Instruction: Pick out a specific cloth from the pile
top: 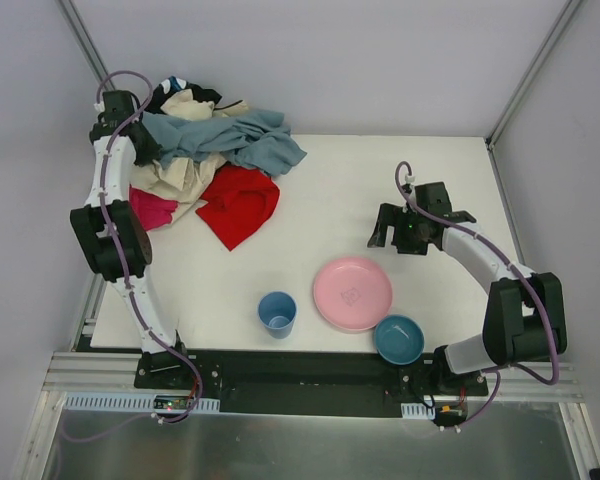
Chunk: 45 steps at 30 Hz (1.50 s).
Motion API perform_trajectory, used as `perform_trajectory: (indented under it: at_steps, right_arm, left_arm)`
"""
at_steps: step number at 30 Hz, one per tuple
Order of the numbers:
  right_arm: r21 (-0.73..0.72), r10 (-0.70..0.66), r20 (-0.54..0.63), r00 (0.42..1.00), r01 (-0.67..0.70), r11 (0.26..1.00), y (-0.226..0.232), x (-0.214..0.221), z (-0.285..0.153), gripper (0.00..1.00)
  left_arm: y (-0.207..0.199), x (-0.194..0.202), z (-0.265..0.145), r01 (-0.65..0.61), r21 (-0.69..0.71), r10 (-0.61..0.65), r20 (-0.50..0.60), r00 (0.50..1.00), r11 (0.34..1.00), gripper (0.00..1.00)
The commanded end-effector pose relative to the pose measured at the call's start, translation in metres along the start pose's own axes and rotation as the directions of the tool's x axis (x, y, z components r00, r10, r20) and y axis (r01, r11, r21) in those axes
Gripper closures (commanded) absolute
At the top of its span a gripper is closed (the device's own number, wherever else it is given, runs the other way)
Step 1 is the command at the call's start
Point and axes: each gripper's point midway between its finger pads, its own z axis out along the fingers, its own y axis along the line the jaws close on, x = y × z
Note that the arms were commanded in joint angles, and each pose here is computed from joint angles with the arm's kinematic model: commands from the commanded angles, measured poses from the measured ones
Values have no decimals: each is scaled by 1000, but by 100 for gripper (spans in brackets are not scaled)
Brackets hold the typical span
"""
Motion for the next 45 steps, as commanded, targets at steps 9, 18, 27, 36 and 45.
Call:
perform_trajectory:
  at_steps: [9,18,27,36,45]
  right_arm:
    - [-56,-9,53,999,12,998,30,-23,-11,4]
    - [-88,-51,59,997,56,995,65,-30,-7,4]
    - [-164,-79,68,995,89,982,110,-44,2,4]
    - [-229,-56,31,998,61,971,147,-47,15,4]
    - [-259,16,-17,1000,-20,966,170,-57,36,4]
  left_arm:
    - [76,152,57,-11,-210,-80,-418,905,978,100]
    - [60,132,38,-14,-135,-38,-378,925,991,82]
    - [16,98,-14,3,86,24,-306,952,996,5]
    - [-3,115,-23,76,210,4,-359,933,975,1]
    - [-6,113,-26,81,226,3,-351,936,971,1]
